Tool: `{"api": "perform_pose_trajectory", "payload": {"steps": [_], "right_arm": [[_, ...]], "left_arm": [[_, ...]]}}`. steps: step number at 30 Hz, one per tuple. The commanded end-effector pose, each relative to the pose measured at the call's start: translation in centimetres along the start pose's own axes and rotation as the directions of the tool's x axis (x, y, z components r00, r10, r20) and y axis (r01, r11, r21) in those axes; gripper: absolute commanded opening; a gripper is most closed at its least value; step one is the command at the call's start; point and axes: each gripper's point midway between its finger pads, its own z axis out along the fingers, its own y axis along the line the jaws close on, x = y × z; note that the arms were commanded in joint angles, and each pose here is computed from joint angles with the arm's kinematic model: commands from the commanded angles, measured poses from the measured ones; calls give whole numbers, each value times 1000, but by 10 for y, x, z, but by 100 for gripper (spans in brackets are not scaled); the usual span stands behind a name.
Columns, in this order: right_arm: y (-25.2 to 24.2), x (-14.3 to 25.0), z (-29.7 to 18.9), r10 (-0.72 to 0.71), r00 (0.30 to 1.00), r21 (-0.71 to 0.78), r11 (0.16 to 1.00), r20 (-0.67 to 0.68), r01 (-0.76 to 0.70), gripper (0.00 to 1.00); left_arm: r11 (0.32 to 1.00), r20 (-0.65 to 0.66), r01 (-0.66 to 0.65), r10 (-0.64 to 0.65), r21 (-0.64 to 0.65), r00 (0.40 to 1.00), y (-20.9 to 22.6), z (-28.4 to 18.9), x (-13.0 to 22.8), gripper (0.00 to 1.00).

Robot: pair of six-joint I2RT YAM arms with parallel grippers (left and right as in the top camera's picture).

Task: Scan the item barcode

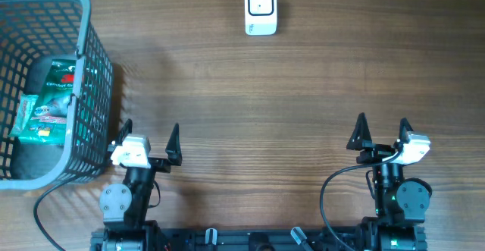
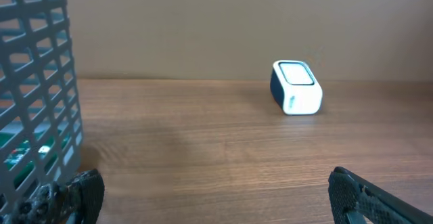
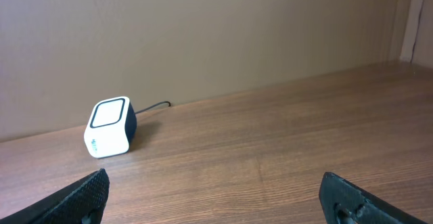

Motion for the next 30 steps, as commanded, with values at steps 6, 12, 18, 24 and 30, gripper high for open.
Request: {"api": "perform_pose_trajectory", "payload": {"steps": [6,12,18,24,30], "right_arm": [[-2,-3,0,-11,1000,10,1000,11,11,100],[-2,-3,0,-12,1000,10,1000,11,12,100],[-2,-3,0,-12,1000,10,1000,11,12,100],[-2,-3,0,-12,1000,10,1000,11,12,100],[-2,-3,0,-12,1000,10,1000,11,12,100]], "left_arm": [[912,20,-10,1,411,1000,-71,-15,-6,100],[886,52,5,-33,464,998,-82,-25,-32,100],[869,43,6,-32,496,999,-89,-31,-50,100],[883,-9,75,-79,463,997,-86,-28,-88,100],[931,-176,268,-229,247,957,-59,-4,-151,100]]}}
